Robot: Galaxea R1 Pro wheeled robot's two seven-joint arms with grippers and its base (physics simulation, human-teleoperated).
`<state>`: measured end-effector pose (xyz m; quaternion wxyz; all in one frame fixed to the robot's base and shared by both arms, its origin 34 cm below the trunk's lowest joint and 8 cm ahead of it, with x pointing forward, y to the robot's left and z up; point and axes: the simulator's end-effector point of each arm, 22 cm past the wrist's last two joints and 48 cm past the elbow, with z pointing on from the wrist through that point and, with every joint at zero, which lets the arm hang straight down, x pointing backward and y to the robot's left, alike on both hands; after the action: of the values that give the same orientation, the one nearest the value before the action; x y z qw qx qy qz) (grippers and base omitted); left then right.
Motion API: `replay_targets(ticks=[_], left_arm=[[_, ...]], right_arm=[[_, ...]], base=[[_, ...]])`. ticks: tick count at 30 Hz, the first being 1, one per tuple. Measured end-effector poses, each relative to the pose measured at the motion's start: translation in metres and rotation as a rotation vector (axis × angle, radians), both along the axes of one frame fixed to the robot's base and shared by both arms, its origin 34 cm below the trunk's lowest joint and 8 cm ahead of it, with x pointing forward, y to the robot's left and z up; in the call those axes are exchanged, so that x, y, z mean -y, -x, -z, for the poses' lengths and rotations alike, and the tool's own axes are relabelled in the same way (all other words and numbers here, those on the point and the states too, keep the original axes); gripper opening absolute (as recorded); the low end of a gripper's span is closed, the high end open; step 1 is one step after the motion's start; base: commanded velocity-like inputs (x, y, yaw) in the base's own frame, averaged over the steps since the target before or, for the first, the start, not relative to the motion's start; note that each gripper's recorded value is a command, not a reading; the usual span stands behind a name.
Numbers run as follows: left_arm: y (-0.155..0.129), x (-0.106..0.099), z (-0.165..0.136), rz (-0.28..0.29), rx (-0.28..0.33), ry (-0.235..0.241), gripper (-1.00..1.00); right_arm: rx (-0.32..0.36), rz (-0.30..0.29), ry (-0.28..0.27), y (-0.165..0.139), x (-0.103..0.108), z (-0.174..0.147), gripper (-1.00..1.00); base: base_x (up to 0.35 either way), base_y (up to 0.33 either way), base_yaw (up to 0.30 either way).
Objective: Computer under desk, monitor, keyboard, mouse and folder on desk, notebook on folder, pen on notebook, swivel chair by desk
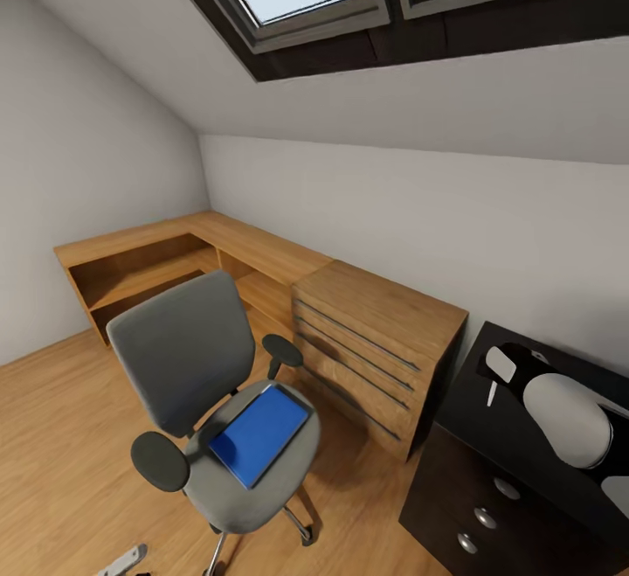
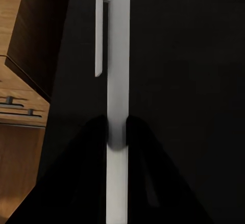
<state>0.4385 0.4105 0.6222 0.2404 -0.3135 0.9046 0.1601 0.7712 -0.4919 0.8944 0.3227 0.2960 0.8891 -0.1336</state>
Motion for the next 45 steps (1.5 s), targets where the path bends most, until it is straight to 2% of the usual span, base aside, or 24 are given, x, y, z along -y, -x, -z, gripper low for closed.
replay_targets(ticks=[1, 4, 5, 7, 8, 9, 14, 17, 21, 24, 27, 35, 45], left_arm=[[0.004, -0.006, 0.005, -0.020, -0.019, 0.042, 1.00], [0.012, -0.010, 0.014, -0.028, -0.064, 0.121, 1.00], [0.016, -0.011, 0.018, -0.028, -0.088, 0.167, 1.00], [0.015, -0.015, 0.020, -0.032, -0.094, 0.197, 1.00], [0.006, -0.020, 0.017, -0.038, -0.085, 0.214, 1.00], [-0.027, -0.034, 0.003, -0.057, -0.038, 0.232, 1.00], [-0.080, -0.059, -0.021, -0.108, 0.059, 0.241, 1.00], [-0.101, -0.074, -0.032, -0.146, 0.108, 0.244, 1.00], [-0.113, -0.085, -0.037, -0.184, 0.145, 0.253, 1.00], [-0.116, -0.087, -0.035, -0.194, 0.156, 0.257, 1.00], [-0.122, -0.077, -0.035, -0.181, 0.166, 0.264, 1.00], [-0.124, -0.064, -0.031, -0.174, 0.162, 0.279, 1.00], [-0.124, -0.059, -0.030, -0.171, 0.161, 0.284, 1.00]], right_arm=[[0.000, 0.000, 0.000, 0.000, 0.000, 0.001, -1.00], [0.000, 0.000, 0.001, -0.001, 0.000, 0.004, -1.00], [0.000, 0.000, 0.001, -0.001, 0.000, 0.006, -1.00], [0.000, -0.001, 0.001, -0.002, 0.000, 0.008, -1.00], [0.001, -0.001, 0.001, -0.002, 0.000, 0.009, -1.00], [0.001, -0.001, 0.002, -0.002, 0.001, 0.010, -1.00], [0.000, 0.002, 0.007, -0.002, 0.004, 0.015, -1.00], [0.000, 0.003, 0.009, -0.002, 0.006, 0.019, -1.00], [-0.002, -0.003, 0.018, -0.003, 0.007, 0.023, -1.00], [-0.006, -0.011, 0.030, -0.003, 0.008, 0.027, -1.00], [0.022, -0.031, 0.042, -0.012, 0.004, 0.020, -1.00], [0.034, -0.017, 0.039, -0.013, 0.004, 0.019, -1.00], [0.047, -0.006, 0.041, -0.013, 0.007, 0.018, -1.00]], base=[[0.000, 0.000, 0.000], [0.000, 0.000, 0.000], [0.000, 0.000, 0.000], [0.000, 0.000, 0.000], [0.000, 0.000, 0.000], [0.000, 0.000, 0.000], [0.000, 0.000, 0.000], [0.000, 0.000, 0.000], [0.000, 0.000, 0.000], [0.000, 0.000, 0.000], [0.000, 0.000, 0.000], [0.000, 0.000, 0.000], [0.000, 0.000, 0.000]])
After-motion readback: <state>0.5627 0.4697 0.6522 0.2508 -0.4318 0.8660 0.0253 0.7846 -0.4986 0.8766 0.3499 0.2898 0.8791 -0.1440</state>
